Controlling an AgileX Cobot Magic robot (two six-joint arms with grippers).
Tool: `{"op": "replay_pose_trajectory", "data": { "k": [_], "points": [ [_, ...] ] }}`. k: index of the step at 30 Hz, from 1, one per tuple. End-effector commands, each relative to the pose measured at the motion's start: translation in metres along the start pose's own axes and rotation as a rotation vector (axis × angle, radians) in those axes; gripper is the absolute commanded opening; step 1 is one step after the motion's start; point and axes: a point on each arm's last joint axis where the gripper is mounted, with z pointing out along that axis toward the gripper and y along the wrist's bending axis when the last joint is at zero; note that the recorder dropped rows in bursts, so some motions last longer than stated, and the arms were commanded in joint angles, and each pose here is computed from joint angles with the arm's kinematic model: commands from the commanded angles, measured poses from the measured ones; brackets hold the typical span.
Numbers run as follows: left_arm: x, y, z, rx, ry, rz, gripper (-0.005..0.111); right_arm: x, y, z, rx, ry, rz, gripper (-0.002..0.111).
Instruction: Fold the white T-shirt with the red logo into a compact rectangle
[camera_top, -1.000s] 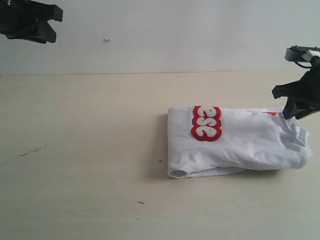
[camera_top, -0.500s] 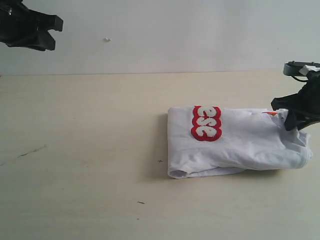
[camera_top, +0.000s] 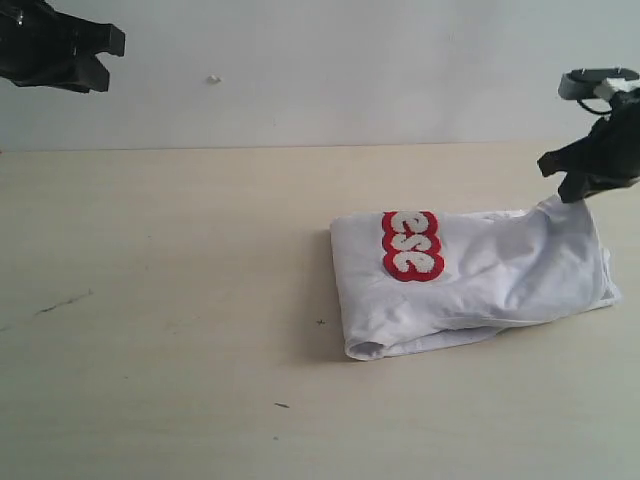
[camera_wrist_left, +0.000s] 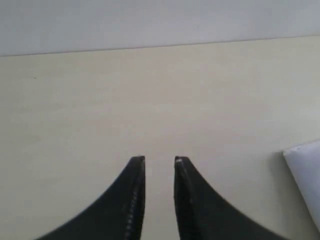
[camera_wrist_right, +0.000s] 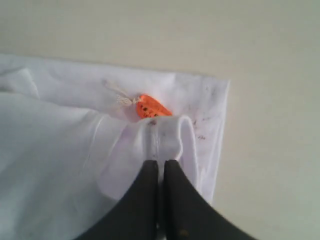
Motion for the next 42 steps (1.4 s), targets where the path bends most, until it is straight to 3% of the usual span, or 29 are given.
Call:
{"op": "replay_pose_trajectory", "data": {
  "k": [1, 7, 13, 16, 20, 24, 25, 29, 42],
  "points": [
    [-0.003, 0.001, -0.004, -0.012, -0.044, 0.032, 0.023, -0.018, -0.003, -0.022, 0.069, -0.13, -0.14, 0.0],
    [-0.004, 0.001, -0.004, -0.014, -0.049, 0.055, 0.023, -0.013, -0.014, 0.004, 0.127, -0.085, -0.188, 0.004],
    [-0.001, 0.001, -0.003, -0.009, -0.023, 0.068, 0.023, -0.001, -0.034, 0.023, 0.285, 0.012, -0.081, 0.041],
    [-0.001, 0.001, -0.003, -0.009, -0.024, 0.076, 0.023, -0.007, -0.036, 0.011, 0.325, -0.007, 0.01, 0.047],
    [0.0, 0.001, -0.003, -0.007, -0.013, 0.078, 0.023, -0.021, -0.024, -0.006, 0.223, -0.049, 0.123, 0.037],
    [0.001, 0.001, -0.004, -0.012, -0.03, 0.076, 0.021, -0.018, 0.009, 0.0, -0.021, 0.02, 0.015, 0.003],
    [0.002, 0.001, -0.007, -0.018, -0.049, 0.076, 0.018, -0.015, 0.019, 0.004, -0.082, 0.047, -0.015, 0.0],
    [0.012, 0.002, -0.018, -0.042, -0.115, 0.082, 0.0, 0.001, 0.048, 0.028, -0.15, 0.117, -0.047, 0.0],
    [0.025, -0.003, -0.054, -0.034, -0.208, 0.044, 0.0, 0.047, 0.147, 0.088, -0.228, 0.326, -0.139, 0.0]
  ]
}}
